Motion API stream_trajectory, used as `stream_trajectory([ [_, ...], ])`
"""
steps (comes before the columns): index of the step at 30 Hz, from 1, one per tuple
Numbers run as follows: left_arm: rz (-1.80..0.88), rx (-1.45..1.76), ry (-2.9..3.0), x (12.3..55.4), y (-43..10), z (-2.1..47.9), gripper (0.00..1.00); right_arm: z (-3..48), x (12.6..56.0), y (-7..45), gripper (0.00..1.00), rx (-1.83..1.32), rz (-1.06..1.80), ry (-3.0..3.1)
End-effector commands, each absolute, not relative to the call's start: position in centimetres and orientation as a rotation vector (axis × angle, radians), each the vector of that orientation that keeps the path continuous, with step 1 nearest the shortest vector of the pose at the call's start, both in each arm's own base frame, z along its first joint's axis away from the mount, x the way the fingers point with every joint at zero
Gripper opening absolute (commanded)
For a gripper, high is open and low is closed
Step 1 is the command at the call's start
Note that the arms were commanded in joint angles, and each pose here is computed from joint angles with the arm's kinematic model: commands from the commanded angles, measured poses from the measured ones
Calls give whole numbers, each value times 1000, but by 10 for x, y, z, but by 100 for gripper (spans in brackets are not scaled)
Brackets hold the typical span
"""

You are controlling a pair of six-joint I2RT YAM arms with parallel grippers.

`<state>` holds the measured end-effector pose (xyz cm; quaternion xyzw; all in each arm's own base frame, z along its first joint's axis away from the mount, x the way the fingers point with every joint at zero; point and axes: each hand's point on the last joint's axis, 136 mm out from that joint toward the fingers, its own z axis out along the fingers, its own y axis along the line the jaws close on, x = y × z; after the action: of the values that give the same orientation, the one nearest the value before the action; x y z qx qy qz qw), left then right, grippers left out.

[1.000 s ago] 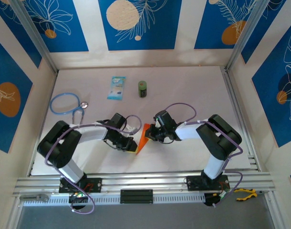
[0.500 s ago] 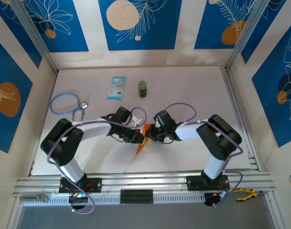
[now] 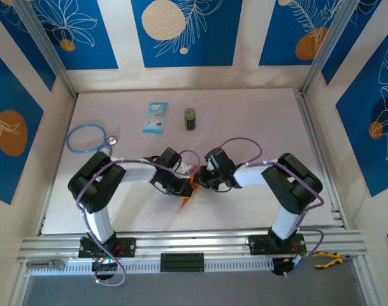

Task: Fold a paper plane with a square sheet of paper (pick it up from the middle)
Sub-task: Fold the wing for the fifth time at the center of the table.

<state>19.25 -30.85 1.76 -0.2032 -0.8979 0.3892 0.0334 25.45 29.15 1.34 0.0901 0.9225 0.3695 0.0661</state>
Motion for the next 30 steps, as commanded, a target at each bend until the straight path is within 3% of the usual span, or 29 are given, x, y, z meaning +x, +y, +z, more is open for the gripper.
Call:
stream_trajectory([
  [1,1031,-594,-2746,167,-283,-1,0,-23,232,259,7,380,876,2924],
  [20,907,-622,-2742,142,-253,9,6,-24,233,258,7,380,861,2931],
  [30,881,-603,-2818,143,-243,21,0,-24,235,260,7,377,869,2928],
])
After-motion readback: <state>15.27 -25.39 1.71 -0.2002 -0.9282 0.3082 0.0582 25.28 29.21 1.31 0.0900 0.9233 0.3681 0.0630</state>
